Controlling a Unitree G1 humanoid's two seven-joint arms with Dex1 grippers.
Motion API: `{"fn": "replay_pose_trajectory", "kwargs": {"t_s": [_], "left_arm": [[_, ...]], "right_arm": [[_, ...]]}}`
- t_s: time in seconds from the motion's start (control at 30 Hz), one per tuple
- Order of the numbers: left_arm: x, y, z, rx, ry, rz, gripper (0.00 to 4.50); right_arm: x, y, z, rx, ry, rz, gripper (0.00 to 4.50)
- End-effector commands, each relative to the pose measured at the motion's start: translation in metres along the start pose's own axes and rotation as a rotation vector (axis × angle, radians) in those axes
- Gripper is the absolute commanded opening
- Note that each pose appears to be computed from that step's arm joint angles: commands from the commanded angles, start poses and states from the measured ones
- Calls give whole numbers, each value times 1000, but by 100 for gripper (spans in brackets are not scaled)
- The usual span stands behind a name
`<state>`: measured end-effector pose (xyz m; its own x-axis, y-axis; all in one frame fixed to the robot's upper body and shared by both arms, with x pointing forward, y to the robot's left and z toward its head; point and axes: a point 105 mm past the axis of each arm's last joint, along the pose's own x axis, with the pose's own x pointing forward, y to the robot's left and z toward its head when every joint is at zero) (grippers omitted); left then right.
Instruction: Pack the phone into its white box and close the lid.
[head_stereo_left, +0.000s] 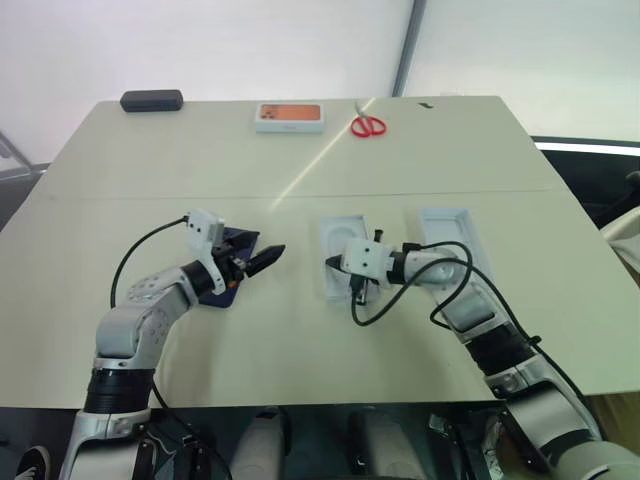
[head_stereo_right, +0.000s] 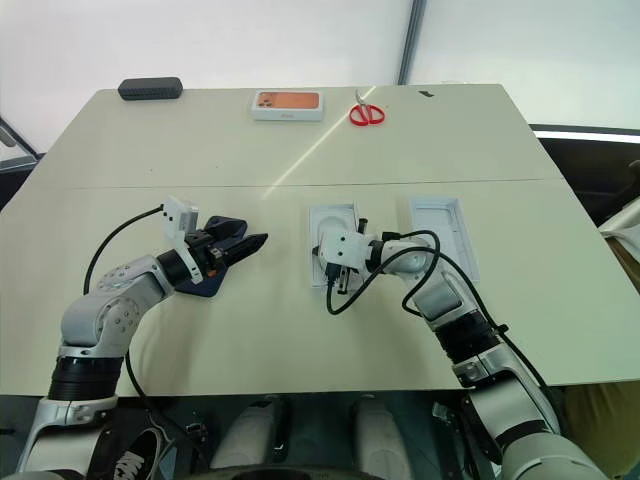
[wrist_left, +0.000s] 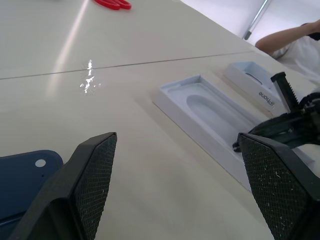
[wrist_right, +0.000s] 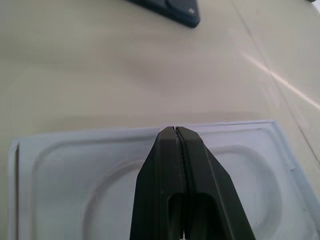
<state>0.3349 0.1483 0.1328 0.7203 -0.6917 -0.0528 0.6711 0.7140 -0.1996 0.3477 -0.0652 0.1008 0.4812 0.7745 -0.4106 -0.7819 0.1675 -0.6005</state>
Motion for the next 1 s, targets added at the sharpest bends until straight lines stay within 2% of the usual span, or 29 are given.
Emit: {"fn": "replay_pose_trajectory", "kwargs": {"t_s": [0.03, 0.13, 0.4, 0.47, 0.67, 0.83, 1.0], "left_arm": [[0, -1, 10, 35, -33, -2, 411], [1, -3, 8, 32, -35, -1, 411], [2, -3, 8, 30, -33, 0, 411], [2, -3, 7, 30, -32, 0, 411], [2, -4, 7, 26, -35, 0, 411], [2, -2, 7, 13, -27, 8, 411], [-2, 0, 7, -17, -6, 4, 411]], "right_arm": [[-1, 1, -10, -11, 32, -9, 2], [1, 1, -9, 8, 11, -14, 2], [-2, -16, 29, 146, -184, -82, 2], [-5, -24, 33, 156, -196, -105, 2], [-12, -38, 23, 107, -135, -146, 2], [-7, -25, 1, 9, -22, -96, 2], [-2, -14, -9, -13, 20, -65, 2]]}}
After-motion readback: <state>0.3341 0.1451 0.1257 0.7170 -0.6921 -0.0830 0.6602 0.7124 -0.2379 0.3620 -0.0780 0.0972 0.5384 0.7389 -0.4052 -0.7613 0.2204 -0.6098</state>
